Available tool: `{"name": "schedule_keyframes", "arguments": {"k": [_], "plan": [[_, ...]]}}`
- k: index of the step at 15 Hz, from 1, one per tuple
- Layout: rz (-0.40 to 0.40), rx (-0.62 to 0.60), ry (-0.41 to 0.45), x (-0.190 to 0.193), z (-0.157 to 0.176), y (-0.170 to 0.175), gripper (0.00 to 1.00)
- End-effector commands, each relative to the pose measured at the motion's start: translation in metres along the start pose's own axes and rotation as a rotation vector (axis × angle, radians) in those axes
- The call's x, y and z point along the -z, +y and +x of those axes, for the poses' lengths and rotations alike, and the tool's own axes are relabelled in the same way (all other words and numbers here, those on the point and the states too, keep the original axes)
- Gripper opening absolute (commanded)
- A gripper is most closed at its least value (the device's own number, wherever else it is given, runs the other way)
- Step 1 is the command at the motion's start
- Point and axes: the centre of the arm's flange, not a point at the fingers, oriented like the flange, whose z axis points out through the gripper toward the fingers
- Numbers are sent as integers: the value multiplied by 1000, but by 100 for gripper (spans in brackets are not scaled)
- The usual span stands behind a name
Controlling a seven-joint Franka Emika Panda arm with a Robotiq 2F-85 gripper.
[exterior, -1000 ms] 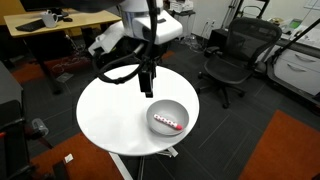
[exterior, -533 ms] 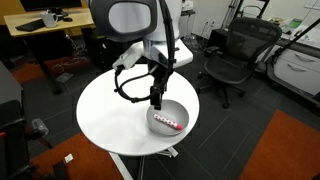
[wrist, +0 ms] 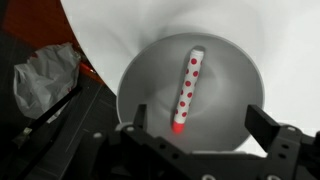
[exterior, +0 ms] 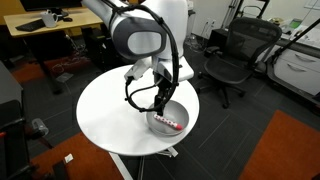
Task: Pick up the marker from the bowl and place it on the table
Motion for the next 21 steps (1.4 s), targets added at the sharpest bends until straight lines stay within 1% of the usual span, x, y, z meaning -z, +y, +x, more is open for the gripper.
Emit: {"name": "schedule_keyframes", "arguments": {"k": [1, 9, 20, 21], "plan": [[3, -43, -34, -16, 13, -8, 100], [-14, -91, -74, -54, 32, 1, 100], [-53, -92, -87, -84, 42, 0, 100], [-54, -91, -84, -85, 42, 0, 75]]}}
